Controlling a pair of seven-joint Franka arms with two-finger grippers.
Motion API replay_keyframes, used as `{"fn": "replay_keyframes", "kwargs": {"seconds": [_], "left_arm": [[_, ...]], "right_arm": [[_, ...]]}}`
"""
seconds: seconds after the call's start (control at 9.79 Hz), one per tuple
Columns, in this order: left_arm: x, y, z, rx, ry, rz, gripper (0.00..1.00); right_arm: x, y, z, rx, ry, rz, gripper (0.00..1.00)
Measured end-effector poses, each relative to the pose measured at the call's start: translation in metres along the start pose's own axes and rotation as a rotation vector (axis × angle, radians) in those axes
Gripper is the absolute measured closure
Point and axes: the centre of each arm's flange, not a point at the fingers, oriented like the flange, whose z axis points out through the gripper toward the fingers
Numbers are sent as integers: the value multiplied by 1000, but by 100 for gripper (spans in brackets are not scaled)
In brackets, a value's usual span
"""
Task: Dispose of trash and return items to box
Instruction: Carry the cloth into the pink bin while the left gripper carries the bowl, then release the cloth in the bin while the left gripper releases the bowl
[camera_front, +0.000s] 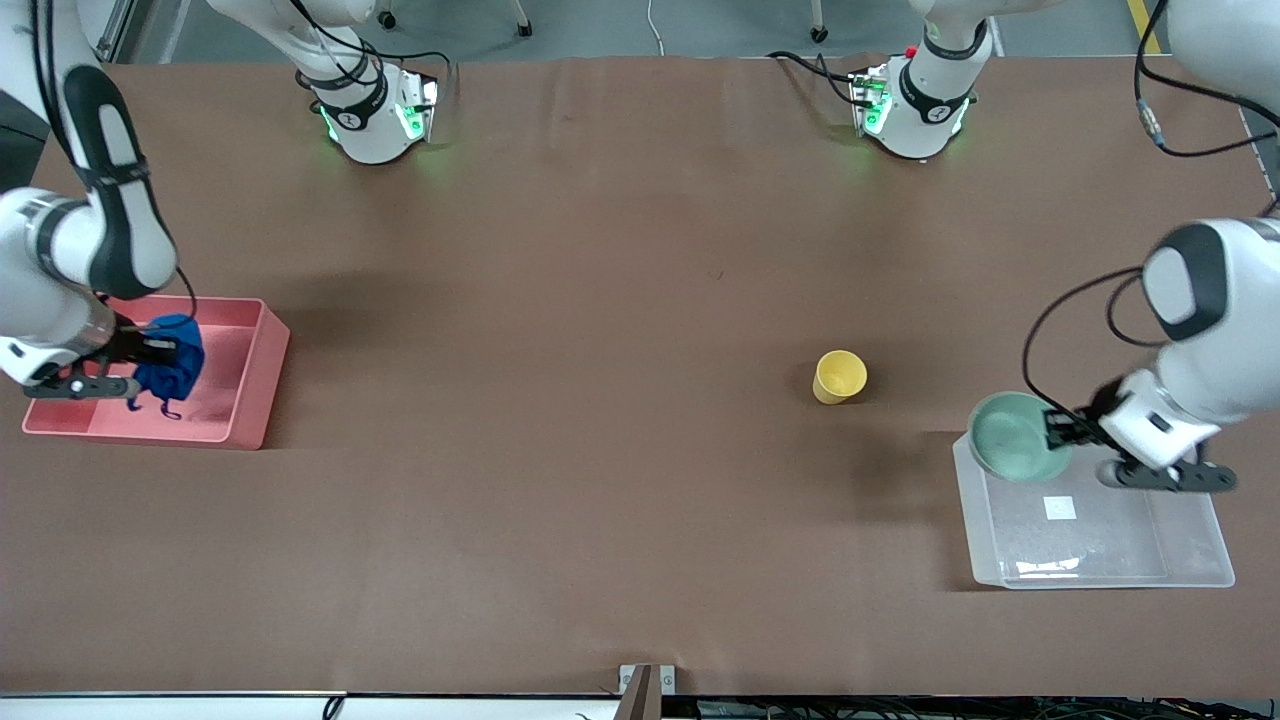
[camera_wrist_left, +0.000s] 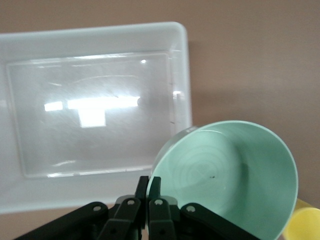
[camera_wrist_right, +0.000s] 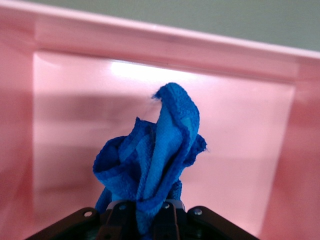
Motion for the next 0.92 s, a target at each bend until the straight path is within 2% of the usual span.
{"fn": "replay_keyframes", "kwargs": {"seconds": [0.1, 0.31, 0.41, 0.61, 0.82, 0.92], "left_arm": [[13, -20, 11, -7, -8, 16, 96], [32, -40, 38, -5, -10, 44, 96], [35, -50, 53, 1, -18, 49, 96], [38, -66, 90, 16, -5, 46, 96], [40, -80, 128, 35, 20, 37, 96], [39, -81, 141, 35, 16, 35, 95]], "right_arm": [[-2, -3, 15, -3, -2, -5, 74], [-1, -4, 15, -3, -4, -6, 43], [0, -3, 8, 5, -22, -5, 30], [8, 4, -50, 48, -60, 22, 1], [13, 5, -156, 135, -40, 111, 0], [12, -2, -209, 153, -32, 168, 0]]}}
